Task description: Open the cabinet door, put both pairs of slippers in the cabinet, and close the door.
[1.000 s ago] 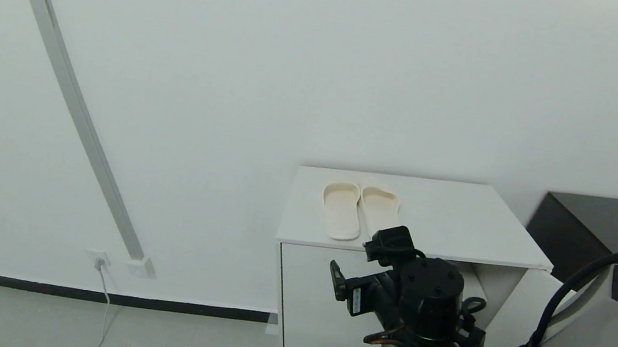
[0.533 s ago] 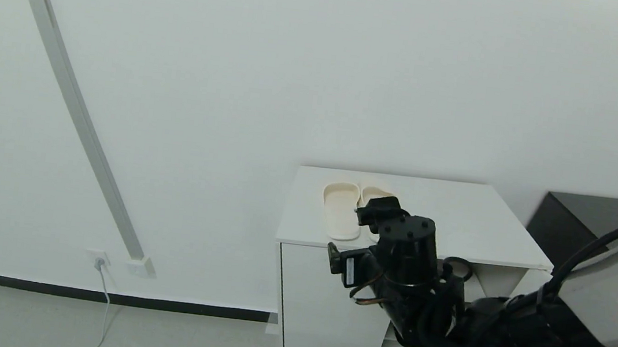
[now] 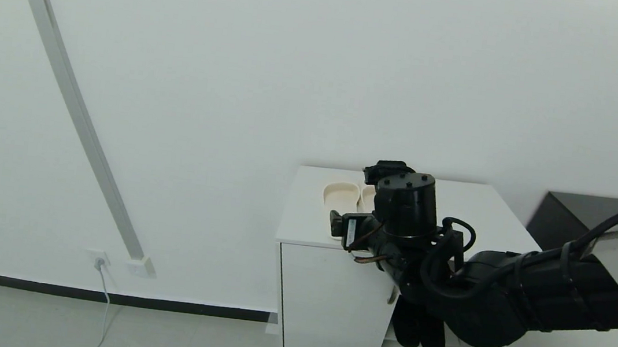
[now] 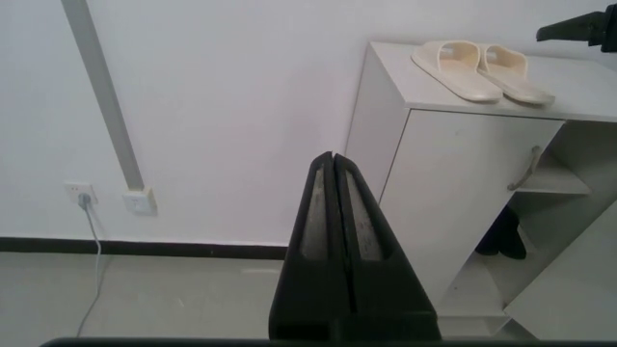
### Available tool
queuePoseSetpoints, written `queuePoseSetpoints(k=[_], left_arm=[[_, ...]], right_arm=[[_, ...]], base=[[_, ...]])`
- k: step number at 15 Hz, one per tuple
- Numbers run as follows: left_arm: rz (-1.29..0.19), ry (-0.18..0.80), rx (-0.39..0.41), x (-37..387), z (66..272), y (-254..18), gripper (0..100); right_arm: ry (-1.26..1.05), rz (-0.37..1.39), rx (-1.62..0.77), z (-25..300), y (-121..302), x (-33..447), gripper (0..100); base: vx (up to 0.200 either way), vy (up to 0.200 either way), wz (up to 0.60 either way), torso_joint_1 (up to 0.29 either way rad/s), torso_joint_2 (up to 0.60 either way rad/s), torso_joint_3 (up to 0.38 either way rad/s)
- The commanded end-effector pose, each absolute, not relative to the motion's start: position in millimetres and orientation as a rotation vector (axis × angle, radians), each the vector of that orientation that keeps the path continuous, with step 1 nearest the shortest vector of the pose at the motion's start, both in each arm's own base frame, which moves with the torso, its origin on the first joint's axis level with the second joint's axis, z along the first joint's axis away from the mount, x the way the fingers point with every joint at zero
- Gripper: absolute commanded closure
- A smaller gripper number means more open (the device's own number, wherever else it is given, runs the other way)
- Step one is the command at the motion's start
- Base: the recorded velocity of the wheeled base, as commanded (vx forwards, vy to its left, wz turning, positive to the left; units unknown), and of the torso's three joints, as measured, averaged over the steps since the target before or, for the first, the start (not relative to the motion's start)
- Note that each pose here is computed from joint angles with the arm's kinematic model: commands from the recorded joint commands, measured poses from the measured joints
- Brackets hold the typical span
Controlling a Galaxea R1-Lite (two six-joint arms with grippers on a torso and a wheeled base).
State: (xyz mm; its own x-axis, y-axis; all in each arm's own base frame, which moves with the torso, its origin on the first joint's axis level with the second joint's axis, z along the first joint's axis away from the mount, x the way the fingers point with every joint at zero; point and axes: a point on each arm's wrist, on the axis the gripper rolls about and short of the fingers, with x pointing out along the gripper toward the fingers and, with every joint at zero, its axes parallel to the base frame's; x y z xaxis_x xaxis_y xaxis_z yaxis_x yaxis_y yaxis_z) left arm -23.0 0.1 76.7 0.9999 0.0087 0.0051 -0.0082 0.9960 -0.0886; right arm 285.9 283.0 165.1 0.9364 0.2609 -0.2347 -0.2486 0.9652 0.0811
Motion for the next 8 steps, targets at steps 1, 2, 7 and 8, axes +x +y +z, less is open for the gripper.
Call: queuePoseSetpoints(k=[1,2,7,8], left_arm=[[0.007,-0.005,-0.089,-23,77,0,100],[0.007,-0.005,-0.089,-23,77,0,100],[0.008,-0.003,-0.089,-23,77,0,100],[0.008,-0.003,-0.089,-23,77,0,100]], right_arm=[[0.251,0.260,0.047,163,283,285,0],[0.253,0.260,0.045,162,282,285,0],[0.285,0.248,0.026,151,278,283,0],[0.294,0.240,0.020,147,275,284,0]], base=[[0.000,0.000,0.00,0.000,0.00,0.000],[0.000,0.000,0.00,0.000,0.00,0.000],[0.200,0.000,0.00,0.000,0.00,0.003],[0.200,0.000,0.00,0.017,0.01,0.007]])
